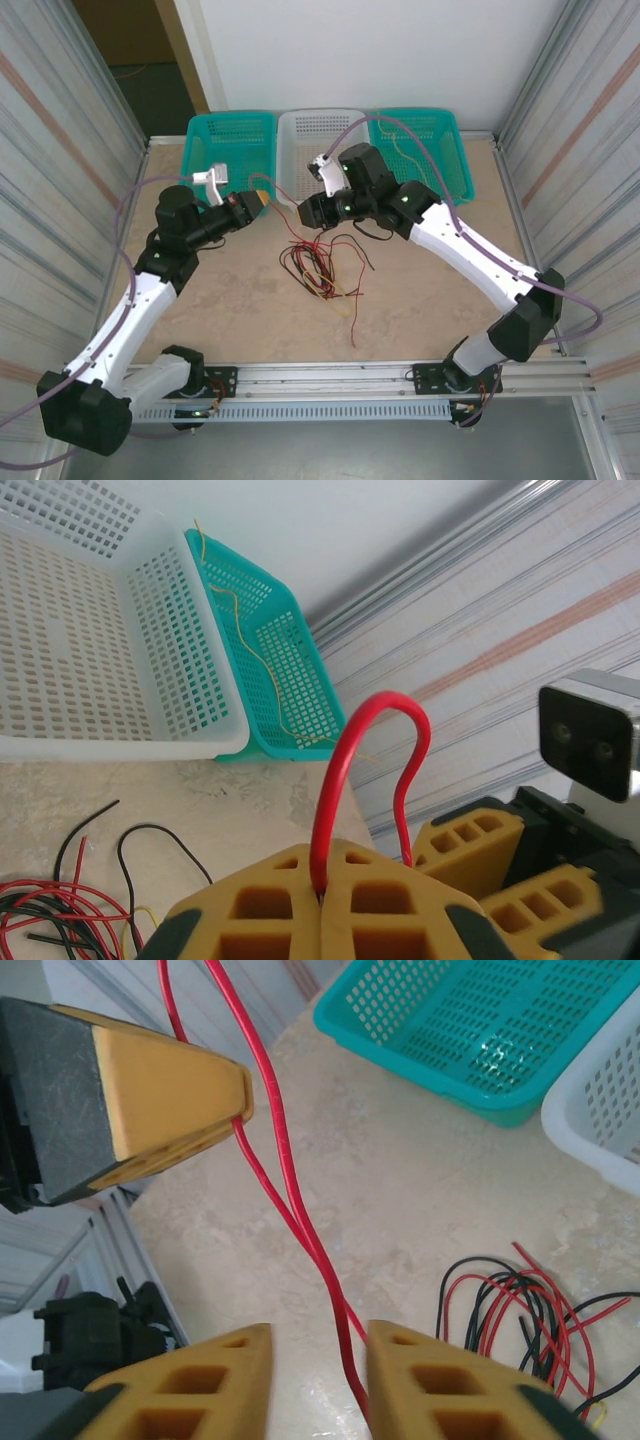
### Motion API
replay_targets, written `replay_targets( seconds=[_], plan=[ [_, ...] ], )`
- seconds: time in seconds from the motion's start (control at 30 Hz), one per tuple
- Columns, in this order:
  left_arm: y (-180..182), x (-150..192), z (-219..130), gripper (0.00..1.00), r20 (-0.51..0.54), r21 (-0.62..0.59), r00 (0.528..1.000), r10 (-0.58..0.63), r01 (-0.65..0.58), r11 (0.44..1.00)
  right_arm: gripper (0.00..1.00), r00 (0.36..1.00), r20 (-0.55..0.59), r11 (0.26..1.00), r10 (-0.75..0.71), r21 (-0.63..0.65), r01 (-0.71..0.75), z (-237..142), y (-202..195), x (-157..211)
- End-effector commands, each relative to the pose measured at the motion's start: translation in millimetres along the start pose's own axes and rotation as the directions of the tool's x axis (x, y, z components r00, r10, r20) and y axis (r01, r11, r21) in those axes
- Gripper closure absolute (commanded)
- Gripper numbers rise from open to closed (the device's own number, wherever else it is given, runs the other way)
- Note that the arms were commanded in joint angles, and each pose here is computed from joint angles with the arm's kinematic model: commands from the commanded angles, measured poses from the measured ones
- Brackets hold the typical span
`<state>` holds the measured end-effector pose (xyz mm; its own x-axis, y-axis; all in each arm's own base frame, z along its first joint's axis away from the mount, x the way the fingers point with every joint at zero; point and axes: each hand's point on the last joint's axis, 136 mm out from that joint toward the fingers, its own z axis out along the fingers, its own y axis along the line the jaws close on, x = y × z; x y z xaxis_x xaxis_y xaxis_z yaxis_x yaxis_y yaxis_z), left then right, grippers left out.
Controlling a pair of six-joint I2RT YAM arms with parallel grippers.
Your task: Untangle the cables
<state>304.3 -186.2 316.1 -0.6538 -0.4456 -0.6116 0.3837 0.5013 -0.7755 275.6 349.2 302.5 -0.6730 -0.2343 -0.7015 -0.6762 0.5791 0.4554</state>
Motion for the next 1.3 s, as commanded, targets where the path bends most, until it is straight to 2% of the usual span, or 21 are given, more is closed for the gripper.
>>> replay_targets(
  seconds=[0.0,0.1,0.37,0.57,0.7,0.77,0.83,0.9,0.93,0.97,1.1,1.27],
  plan=[
    [-14,-4,0,1.00,-0.004,0.047,0.998,0.060,-0.060,0.997,0.87,1.000,-0.003,1.000,-0.021,0.002,0.021,1,1,-2],
    [-2,3,1,1.00,-0.061,-0.022,0.996,0.072,-0.074,0.997,1.00,0.999,0.041,1.000,-0.003,0.007,0.003,-14,-5,-12],
    [29,43,4,1.00,-0.275,-0.106,0.958,0.080,-0.113,0.988,1.00,0.966,0.225,0.992,0.123,-0.006,-0.125,-79,-47,-54],
    [27,66,1,1.00,-0.363,-0.053,0.924,0.117,-0.146,0.988,1.00,0.924,0.331,0.981,0.192,-0.047,-0.187,-117,-67,-77],
    [18,72,1,1.00,-0.385,0.000,0.915,0.123,-0.133,0.991,1.00,0.920,0.337,0.980,0.200,-0.048,-0.196,-120,-71,-77],
    [14,68,1,1.00,-0.367,0.013,0.923,0.115,-0.119,0.993,0.85,0.931,0.303,0.979,0.205,-0.061,-0.196,-112,-68,-68],
    [7,60,2,1.00,-0.340,0.034,0.934,0.108,-0.103,0.994,0.62,0.949,0.256,0.983,0.185,-0.045,-0.180,-98,-63,-53],
    [5,49,4,1.00,-0.300,0.026,0.950,0.086,-0.082,0.996,0.44,0.971,0.184,0.987,0.151,0.017,-0.157,-81,-60,-30],
    [3,43,4,1.00,-0.278,0.030,0.958,0.069,-0.064,0.998,0.31,0.981,0.138,0.987,0.139,0.065,-0.149,-70,-62,-14],
    [-1,37,5,1.00,-0.261,0.045,0.964,0.052,-0.042,0.998,0.26,0.986,0.096,0.984,0.138,0.104,-0.148,-61,-64,1],
    [-16,16,8,1.00,-0.214,0.086,0.977,0.026,-0.008,0.996,0.06,0.981,-0.015,0.973,0.191,0.132,-0.188,-34,-74,58],
    [-43,-5,6,1.00,-0.183,0.146,0.982,0.047,-0.021,0.989,0.04,0.940,-0.049,0.922,0.338,0.217,-0.320,-22,-114,114]
  ],
)
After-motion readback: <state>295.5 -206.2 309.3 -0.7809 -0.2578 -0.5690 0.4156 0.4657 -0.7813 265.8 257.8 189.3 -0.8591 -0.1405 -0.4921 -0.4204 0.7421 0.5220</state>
